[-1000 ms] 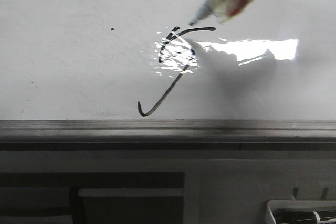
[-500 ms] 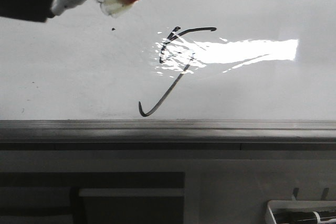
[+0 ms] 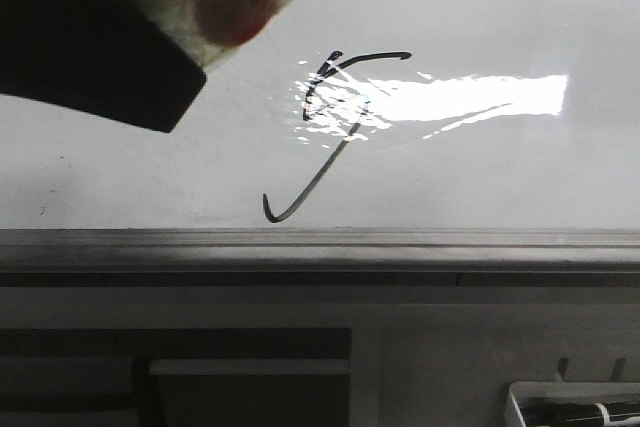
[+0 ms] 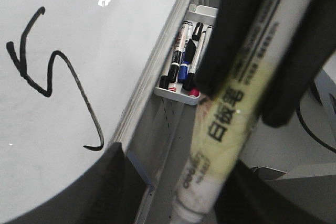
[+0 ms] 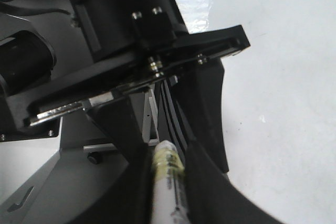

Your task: Write number 5 on whiteboard

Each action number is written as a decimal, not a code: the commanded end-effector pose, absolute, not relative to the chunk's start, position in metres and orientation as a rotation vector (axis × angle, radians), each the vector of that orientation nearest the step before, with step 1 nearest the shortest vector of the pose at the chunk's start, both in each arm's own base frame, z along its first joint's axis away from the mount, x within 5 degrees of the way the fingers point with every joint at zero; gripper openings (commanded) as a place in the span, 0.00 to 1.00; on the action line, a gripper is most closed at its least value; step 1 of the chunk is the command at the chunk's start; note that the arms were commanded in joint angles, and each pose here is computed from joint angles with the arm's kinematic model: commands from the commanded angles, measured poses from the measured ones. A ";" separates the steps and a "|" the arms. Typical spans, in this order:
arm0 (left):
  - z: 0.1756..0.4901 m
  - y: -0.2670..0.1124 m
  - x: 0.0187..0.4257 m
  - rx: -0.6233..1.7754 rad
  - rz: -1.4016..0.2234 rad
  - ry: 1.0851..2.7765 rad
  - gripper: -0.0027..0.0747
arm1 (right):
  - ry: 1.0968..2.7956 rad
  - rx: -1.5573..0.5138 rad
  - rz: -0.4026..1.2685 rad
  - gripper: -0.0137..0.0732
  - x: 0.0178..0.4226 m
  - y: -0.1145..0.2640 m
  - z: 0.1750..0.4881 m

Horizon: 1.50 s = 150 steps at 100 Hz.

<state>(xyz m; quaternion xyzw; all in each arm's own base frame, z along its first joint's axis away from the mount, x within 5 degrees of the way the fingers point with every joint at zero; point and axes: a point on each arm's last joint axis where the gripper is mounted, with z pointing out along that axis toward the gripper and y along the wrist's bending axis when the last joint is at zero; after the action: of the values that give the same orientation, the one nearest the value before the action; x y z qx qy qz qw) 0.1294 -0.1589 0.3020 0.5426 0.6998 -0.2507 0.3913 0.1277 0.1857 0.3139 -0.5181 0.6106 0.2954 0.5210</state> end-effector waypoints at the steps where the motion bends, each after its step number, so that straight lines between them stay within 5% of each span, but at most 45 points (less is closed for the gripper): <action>1: 0.318 -0.160 0.134 1.282 -0.637 1.735 0.35 | 1.396 -1.243 0.783 0.10 0.122 0.188 0.330; 26: 0.318 -0.160 0.134 1.282 -0.637 1.735 0.01 | 1.395 -1.246 0.787 0.10 0.122 0.188 0.330; 53: 0.319 -0.161 0.134 1.277 -0.648 1.738 0.01 | 1.393 -1.248 0.791 0.10 0.122 0.188 0.330; 62: 0.319 -0.161 0.134 1.260 -0.670 1.743 0.11 | 1.392 -1.250 0.793 0.10 0.121 0.188 0.330; 77: 0.320 -0.162 0.133 1.245 -0.686 1.746 0.46 | 1.395 -1.251 0.793 0.10 0.122 0.189 0.329; 87: 0.321 -0.162 0.134 1.239 -0.692 1.747 0.49 | 1.399 -1.254 0.795 0.10 0.122 0.189 0.328; 107: 0.322 -0.163 0.134 1.212 -0.716 1.751 0.36 | 1.399 -1.254 0.795 0.10 0.122 0.189 0.328; 129: 0.323 -0.163 0.135 1.196 -0.707 1.747 0.01 | 1.399 -1.254 0.795 0.10 0.122 0.189 0.328; 150: 0.323 -0.163 0.135 1.195 -0.706 1.747 0.01 | 1.401 -1.251 0.790 0.11 0.123 0.189 0.328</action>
<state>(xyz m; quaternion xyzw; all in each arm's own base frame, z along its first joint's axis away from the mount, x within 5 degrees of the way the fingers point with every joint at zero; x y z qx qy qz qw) 0.1263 -0.1601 0.3015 0.5604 0.6866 -0.2574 0.3850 0.1288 0.1869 0.3146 -0.5175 0.6105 0.3001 0.5190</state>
